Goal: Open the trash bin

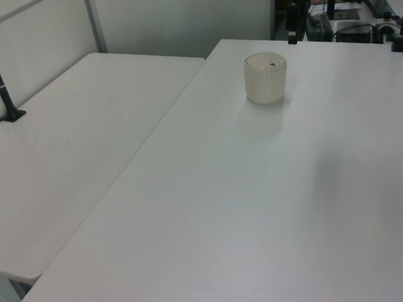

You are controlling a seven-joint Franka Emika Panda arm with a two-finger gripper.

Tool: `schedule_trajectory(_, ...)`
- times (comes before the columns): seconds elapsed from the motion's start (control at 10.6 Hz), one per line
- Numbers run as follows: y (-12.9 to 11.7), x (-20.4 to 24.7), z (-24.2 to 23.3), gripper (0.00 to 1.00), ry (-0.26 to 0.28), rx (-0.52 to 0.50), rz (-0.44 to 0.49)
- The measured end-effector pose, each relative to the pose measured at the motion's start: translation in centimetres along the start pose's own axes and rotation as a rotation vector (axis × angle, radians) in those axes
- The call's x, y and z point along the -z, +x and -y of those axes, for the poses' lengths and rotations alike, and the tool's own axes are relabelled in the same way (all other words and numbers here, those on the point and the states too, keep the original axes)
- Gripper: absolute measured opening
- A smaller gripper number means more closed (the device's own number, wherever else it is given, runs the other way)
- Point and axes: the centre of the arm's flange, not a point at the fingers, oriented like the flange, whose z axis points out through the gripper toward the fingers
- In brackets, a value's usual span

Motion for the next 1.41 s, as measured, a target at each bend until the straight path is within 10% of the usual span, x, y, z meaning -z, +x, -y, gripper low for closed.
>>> schedule_trajectory(0.94,0.14,-0.27,-0.04,0.95,0.000,-0.006,0.005)
schedule_trajectory(1.41,0.18,-0.38,-0.03,0.19,0.000,0.058,0.007)
